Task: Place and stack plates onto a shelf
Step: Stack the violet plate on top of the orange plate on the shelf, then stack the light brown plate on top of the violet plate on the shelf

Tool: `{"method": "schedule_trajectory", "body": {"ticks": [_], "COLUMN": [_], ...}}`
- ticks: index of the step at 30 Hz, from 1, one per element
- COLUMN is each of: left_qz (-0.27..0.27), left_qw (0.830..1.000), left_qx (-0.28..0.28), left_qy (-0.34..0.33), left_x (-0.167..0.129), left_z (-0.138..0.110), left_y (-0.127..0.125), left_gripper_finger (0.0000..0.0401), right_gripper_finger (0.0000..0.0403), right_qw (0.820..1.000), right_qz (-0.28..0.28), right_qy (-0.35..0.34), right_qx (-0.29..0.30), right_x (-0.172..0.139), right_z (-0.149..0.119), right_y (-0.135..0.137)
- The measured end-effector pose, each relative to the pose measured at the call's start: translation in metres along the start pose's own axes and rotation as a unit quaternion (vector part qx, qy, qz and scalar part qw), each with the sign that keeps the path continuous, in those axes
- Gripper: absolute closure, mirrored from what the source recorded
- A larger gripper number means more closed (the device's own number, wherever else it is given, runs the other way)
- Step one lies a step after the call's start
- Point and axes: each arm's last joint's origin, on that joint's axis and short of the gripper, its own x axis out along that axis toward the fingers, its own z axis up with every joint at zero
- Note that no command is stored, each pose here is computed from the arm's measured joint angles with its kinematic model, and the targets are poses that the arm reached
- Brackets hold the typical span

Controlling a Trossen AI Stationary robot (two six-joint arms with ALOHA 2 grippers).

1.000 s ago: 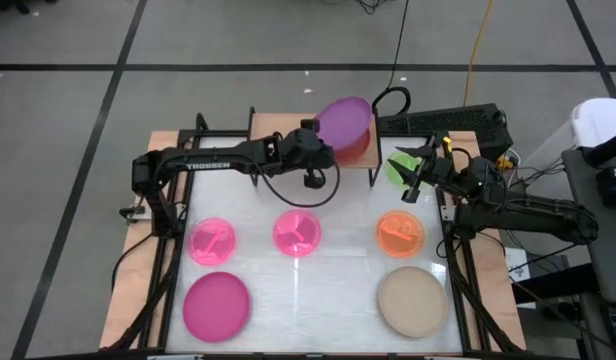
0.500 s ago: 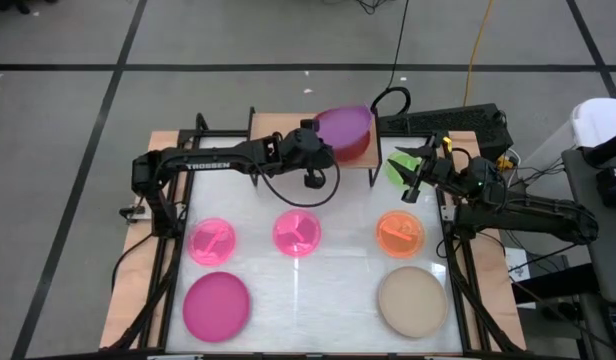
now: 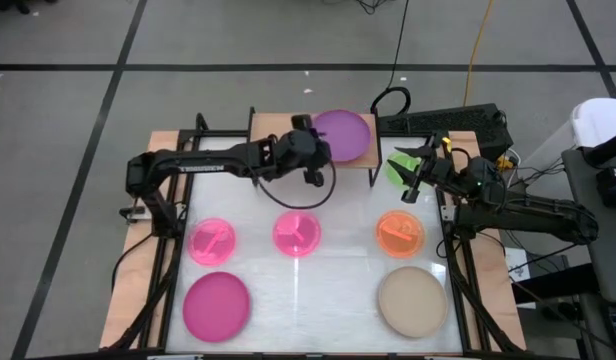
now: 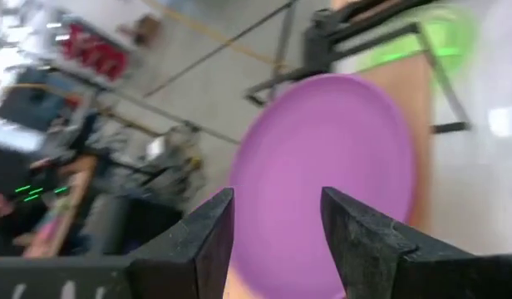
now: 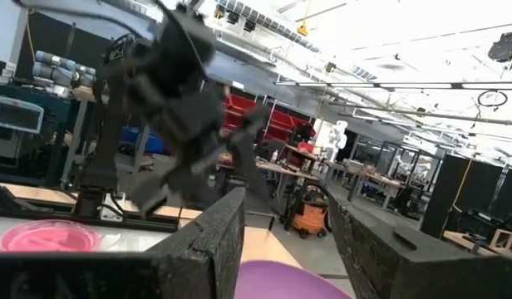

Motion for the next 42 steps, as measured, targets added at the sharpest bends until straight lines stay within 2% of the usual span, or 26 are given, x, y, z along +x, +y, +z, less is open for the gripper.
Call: {"method": "schedule_trajectory", "body": {"ticks": [4,7,9,12,17,22,26,30,32,34,36,40,42], "left_qz": [0.038,0.032,0.002,-0.026,-0.03,-0.05,-0.043,-0.022,-0.013,-0.007,-0.007,-0.011,-0.015], "left_qw": [0.999,0.996,0.992,0.987,0.977,0.948,0.91,0.885,0.877,0.874,0.873,0.873,0.872], "left_qx": [-0.012,-0.066,-0.111,-0.139,-0.18,-0.258,-0.32,-0.336,-0.335,-0.332,-0.332,-0.333,-0.336], "left_qy": [-0.007,-0.039,-0.063,-0.07,-0.105,-0.181,-0.261,-0.322,-0.344,-0.354,-0.358,-0.357,-0.357], "left_x": [-0.033,-0.066,-0.085,-0.106,-0.124,-0.122,-0.124,-0.124,-0.125,-0.125,-0.124,-0.124,-0.123], "left_z": [0.009,0.014,0.011,-0.001,-0.038,-0.089,-0.12,-0.141,-0.146,-0.148,-0.146,-0.146,-0.146], "left_y": [0.013,0.027,0.034,0.032,0.011,-0.031,-0.055,-0.07,-0.073,-0.073,-0.073,-0.074,-0.074], "left_gripper_finger": [0.0215,0.0215,0.0215,0.0215,0.0215,0.0215,0.0215,0.0215,0.0215,0.0215,0.0215,0.0215,0.0215], "right_gripper_finger": [0.0248,0.0248,0.0248,0.0248,0.0248,0.0248,0.0248,0.0248,0.0248,0.0248,0.0248,0.0248,0.0248], "right_qw": [1.0,1.0,1.0,1.0,0.998,0.991,0.986,0.978,0.97,0.954,0.923,0.833,0.787], "right_qz": [0.0,0.002,0.003,0.007,0.015,0.027,0.042,0.051,0.072,0.121,0.188,0.344,0.395], "right_qy": [0.002,0.006,0.01,0.023,0.052,0.107,0.135,0.165,0.196,0.242,0.301,0.397,0.437], "right_qx": [0.001,0.007,0.011,0.018,0.041,0.072,0.091,0.116,0.121,0.132,0.147,0.174,0.184], "right_x": [0.0,0.0,0.0,0.0,-0.001,-0.001,0.003,0.022,0.036,0.051,0.063,0.07,0.066], "right_z": [0.0,-0.001,-0.002,-0.004,-0.01,-0.021,-0.023,-0.012,-0.007,-0.002,0.0,-0.001,-0.007], "right_y": [0.0,0.0,0.001,0.001,0.003,0.007,0.009,0.007,0.007,0.011,0.017,0.038,0.051]}}
